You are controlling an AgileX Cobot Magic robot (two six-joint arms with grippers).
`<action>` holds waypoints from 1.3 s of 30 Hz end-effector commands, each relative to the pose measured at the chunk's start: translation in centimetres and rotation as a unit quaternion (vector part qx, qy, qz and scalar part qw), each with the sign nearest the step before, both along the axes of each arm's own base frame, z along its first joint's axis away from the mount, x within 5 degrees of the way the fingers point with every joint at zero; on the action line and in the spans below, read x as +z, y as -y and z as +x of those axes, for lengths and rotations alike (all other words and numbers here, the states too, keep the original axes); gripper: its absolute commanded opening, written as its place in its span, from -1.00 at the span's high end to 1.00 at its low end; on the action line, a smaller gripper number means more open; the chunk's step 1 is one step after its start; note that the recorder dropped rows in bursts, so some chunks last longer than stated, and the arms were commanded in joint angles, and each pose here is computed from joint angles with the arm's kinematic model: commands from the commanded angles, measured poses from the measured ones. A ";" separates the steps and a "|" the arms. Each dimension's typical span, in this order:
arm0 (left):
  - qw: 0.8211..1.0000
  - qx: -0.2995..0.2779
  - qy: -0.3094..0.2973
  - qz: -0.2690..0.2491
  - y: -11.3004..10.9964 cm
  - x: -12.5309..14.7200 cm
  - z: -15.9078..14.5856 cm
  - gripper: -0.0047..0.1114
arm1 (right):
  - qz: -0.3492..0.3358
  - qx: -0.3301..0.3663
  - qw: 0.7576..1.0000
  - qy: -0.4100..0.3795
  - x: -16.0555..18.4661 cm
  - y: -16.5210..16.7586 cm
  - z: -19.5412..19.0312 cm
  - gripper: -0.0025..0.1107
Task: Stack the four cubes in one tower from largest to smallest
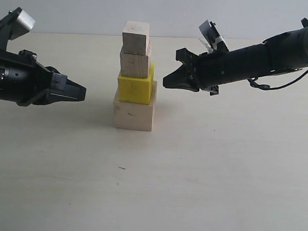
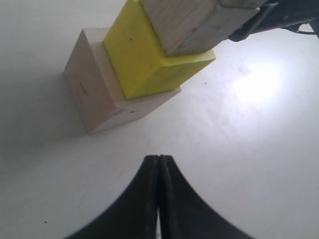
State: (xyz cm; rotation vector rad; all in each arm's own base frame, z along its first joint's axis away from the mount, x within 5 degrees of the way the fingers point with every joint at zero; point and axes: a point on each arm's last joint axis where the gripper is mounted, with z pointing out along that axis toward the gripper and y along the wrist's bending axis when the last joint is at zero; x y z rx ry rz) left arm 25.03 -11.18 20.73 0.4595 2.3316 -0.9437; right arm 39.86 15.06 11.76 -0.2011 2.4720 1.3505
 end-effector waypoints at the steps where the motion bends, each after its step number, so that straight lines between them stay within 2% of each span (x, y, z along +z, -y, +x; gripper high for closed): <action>1: 1.000 0.006 0.002 -0.002 -0.1 0.1 0.0 0.92 | -0.003 0.010 1.000 -0.001 0.2 -0.2 0.0 0.96; 12: 1.000 0.006 0.002 -0.002 -0.1 0.1 0.0 0.92 | -0.029 0.023 0.999 0.009 -0.1 -1.8 -0.4 0.96; 27: 1.000 0.005 0.001 -0.003 -0.1 0.1 0.0 0.92 | -0.029 0.015 0.999 0.015 0.5 -1.3 -0.2 0.96; 31: 1.000 0.005 0.006 -0.004 -0.1 0.4 -0.1 0.92 | -0.027 -0.010 0.999 0.034 2.3 0.7 0.5 0.96; 35: 0.999 0.025 0.040 0.006 -0.5 1.7 -0.3 0.92 | -0.036 -0.041 0.996 0.075 5.3 3.8 0.8 0.96; 39: 0.992 0.066 0.104 0.017 -1.4 4.3 -0.9 0.92 | -0.100 -0.125 0.979 0.124 7.8 7.9 -0.3 0.96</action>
